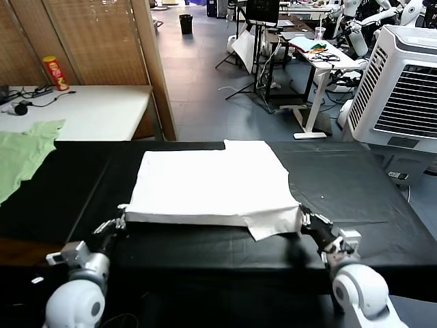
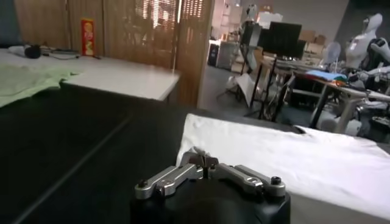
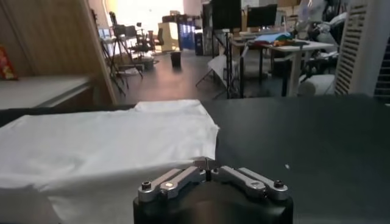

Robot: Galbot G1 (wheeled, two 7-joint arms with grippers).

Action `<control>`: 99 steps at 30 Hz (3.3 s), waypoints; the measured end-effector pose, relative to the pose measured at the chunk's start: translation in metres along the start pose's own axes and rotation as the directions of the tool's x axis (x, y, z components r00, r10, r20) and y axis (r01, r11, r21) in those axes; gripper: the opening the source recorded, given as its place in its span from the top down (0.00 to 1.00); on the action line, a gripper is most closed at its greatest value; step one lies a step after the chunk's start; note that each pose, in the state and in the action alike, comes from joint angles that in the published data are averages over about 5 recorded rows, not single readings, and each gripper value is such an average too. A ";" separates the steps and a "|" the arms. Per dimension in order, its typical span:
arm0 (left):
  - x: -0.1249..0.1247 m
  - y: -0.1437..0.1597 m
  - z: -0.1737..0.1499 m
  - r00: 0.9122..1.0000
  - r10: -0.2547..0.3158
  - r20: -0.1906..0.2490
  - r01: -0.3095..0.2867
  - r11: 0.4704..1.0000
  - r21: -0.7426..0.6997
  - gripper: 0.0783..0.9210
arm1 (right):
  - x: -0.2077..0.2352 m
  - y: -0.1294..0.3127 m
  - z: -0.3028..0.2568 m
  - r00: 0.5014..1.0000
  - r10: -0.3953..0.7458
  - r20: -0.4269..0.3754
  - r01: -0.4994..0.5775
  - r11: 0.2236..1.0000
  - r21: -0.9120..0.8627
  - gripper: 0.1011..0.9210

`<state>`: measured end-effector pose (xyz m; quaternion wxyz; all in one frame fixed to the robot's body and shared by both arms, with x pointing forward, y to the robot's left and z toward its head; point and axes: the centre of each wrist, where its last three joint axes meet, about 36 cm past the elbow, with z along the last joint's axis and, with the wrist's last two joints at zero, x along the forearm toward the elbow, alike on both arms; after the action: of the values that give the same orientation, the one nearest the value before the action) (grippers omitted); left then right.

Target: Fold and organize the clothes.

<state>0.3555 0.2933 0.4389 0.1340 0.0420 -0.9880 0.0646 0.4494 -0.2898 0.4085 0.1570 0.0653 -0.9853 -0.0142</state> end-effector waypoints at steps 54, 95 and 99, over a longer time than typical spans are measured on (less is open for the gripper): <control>-0.030 0.032 0.042 0.985 -0.027 -0.170 0.014 0.997 -0.080 0.94 | 0.093 0.013 0.004 0.978 0.026 -0.206 -0.012 0.998 0.070 0.97; 0.088 0.045 -0.012 0.973 -0.045 -0.225 -0.007 0.975 -0.224 0.15 | 0.133 -0.009 -0.040 0.999 0.032 -0.022 -0.030 0.995 0.091 0.15; 0.059 0.050 -0.028 0.990 -0.029 -0.140 -0.009 0.964 -0.265 0.15 | 0.079 -0.021 -0.058 0.998 0.060 0.029 -0.063 0.993 0.096 0.15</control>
<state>0.3007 0.3432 0.4761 0.2089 0.0239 -0.9754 -0.0661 0.3956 -0.3219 0.4869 0.1414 0.0423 -0.9883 0.0376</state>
